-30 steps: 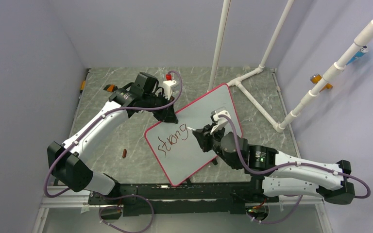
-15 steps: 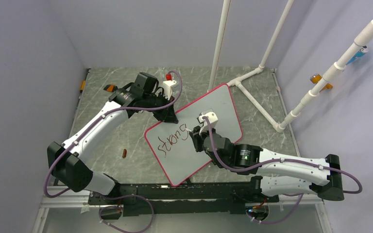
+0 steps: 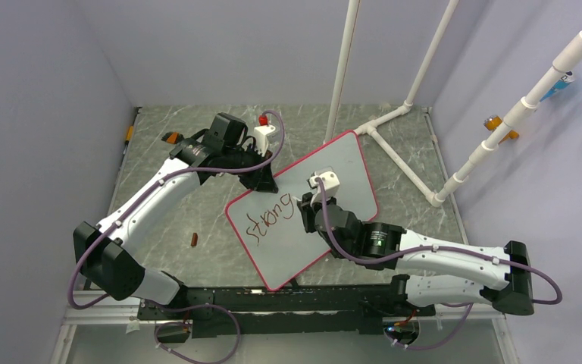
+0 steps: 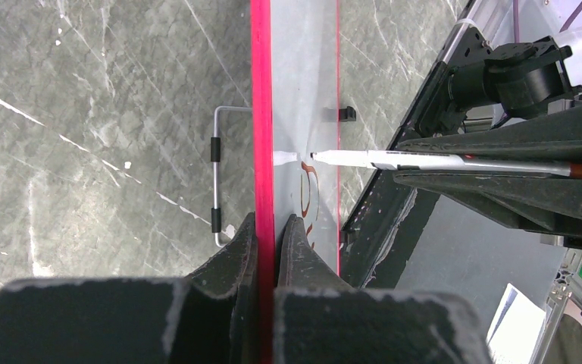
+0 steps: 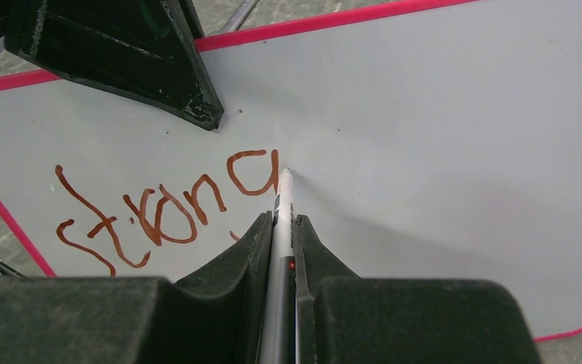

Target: Write a sentence on the whiteboard

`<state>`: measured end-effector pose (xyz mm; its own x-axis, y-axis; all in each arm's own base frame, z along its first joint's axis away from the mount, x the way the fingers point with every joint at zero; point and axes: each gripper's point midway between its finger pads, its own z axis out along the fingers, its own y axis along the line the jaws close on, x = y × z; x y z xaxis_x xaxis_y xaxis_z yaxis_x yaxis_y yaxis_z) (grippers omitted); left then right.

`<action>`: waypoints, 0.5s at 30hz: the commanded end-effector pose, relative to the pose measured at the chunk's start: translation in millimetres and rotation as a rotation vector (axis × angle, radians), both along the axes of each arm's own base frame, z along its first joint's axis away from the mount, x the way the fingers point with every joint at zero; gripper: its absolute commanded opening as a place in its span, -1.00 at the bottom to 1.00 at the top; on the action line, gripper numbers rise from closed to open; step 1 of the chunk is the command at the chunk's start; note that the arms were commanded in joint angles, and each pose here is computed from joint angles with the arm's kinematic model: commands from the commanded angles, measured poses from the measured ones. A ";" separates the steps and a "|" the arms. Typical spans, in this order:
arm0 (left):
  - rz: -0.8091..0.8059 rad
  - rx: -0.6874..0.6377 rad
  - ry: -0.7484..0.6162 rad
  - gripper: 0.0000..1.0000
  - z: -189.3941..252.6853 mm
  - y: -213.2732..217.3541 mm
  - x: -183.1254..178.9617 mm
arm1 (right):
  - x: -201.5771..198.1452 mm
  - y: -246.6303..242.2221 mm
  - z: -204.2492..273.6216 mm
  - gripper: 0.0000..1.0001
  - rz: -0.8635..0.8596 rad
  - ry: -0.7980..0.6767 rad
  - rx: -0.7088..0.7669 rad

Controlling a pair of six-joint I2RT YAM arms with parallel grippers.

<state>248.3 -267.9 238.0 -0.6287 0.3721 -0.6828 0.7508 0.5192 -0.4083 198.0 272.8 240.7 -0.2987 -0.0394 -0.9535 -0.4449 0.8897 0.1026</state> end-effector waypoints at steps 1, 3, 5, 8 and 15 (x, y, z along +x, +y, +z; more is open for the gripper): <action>0.047 0.123 -0.302 -1.00 5.8 20.8 47.0 | 6.7 1.1 4.3 -1.00 -0.022 -0.013 0.032; 0.045 0.121 -0.302 -1.00 6.2 20.3 46.6 | 8.3 -0.1 1.3 -1.00 -0.030 -0.007 0.024; 0.045 0.122 -0.301 -1.00 6.1 20.2 47.1 | 10.0 -2.9 -0.5 -1.00 -0.042 -0.003 0.019; 0.044 0.121 -0.300 -1.00 6.3 20.0 46.9 | 12.9 -8.0 -3.2 -1.00 -0.058 0.004 0.012; 0.041 0.120 -0.297 -1.00 5.5 19.6 46.4 | 20.2 -13.2 5.0 -1.00 -0.075 -0.014 0.004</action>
